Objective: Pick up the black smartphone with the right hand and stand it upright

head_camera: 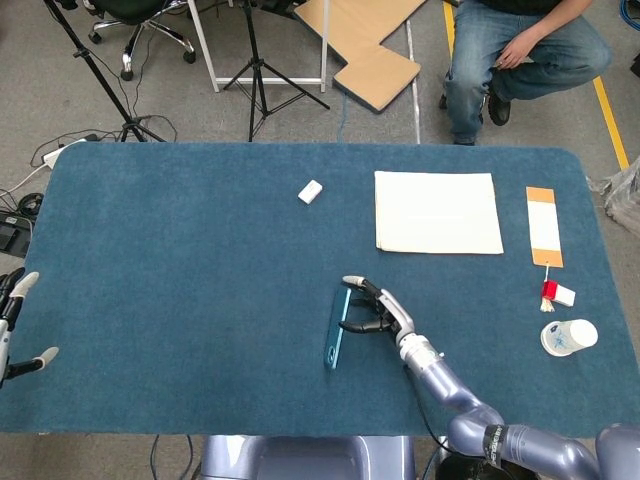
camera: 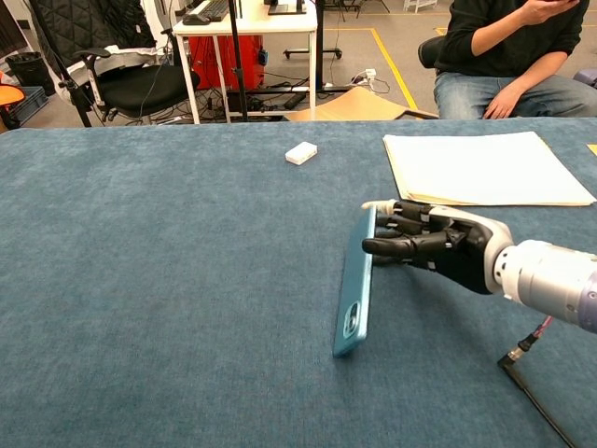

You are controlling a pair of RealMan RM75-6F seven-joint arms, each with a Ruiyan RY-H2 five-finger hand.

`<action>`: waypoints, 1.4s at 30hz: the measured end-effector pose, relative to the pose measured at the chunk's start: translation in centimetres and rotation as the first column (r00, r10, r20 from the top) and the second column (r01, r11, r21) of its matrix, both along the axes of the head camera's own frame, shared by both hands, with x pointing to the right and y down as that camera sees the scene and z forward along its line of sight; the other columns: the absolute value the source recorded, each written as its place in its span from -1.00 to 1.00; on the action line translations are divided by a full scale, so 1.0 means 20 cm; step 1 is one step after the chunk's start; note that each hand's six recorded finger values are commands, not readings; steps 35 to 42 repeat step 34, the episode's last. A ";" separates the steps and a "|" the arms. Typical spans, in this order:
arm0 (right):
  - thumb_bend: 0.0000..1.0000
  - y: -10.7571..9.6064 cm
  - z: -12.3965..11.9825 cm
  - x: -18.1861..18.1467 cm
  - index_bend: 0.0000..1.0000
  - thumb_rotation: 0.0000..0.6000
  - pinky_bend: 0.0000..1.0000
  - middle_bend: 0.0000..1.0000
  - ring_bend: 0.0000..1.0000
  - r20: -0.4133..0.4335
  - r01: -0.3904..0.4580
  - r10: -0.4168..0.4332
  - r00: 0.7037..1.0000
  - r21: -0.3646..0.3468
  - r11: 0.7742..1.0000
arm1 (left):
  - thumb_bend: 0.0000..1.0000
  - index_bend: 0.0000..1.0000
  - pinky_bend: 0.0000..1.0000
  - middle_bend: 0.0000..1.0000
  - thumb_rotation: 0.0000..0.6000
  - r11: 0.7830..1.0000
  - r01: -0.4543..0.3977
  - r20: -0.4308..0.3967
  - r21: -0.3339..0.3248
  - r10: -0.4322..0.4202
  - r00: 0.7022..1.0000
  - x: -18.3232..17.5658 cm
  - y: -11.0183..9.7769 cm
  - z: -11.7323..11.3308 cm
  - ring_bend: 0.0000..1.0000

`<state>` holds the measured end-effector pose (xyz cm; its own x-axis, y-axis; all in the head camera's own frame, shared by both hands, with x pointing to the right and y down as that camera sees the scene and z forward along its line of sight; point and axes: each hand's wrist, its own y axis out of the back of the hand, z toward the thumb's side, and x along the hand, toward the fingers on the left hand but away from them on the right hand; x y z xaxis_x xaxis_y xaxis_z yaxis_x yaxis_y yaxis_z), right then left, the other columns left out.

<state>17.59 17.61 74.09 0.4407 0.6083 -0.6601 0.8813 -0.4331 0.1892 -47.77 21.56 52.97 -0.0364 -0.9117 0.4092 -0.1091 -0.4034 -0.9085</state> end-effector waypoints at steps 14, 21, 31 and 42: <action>-0.74 -0.22 -0.19 0.17 -0.80 1.00 -1.00 -0.96 -1.00 -0.199 0.101 -0.030 0.980 0.357 0.928 | -1.00 -1.00 -1.00 -1.00 1.00 1.000 -0.009 0.012 0.005 0.009 1.000 0.02 0.00 0.01 -1.00; -1.00 -0.28 -0.41 0.28 -0.82 1.00 -1.00 -0.98 -1.00 -0.394 0.307 -0.080 0.916 0.558 0.771 | -1.00 -1.00 -1.00 -1.00 1.00 0.999 -0.024 0.010 0.022 0.024 1.000 0.03 -0.01 0.02 -1.00; -1.00 -0.15 -0.69 0.66 -0.97 1.00 -1.00 -1.00 -1.00 -0.761 0.600 0.038 0.647 0.540 0.591 | -1.00 -1.00 -1.00 -1.00 1.00 0.994 -0.069 -0.005 0.085 0.070 0.998 0.05 0.01 0.03 -1.00; -1.00 -0.07 -0.79 0.82 -0.97 1.00 -1.00 -1.00 -1.00 -0.841 0.645 0.098 0.532 0.478 0.597 | -1.00 -1.00 -1.00 -1.00 1.00 0.995 -0.059 -0.002 0.076 0.060 0.998 0.04 0.01 0.03 -1.00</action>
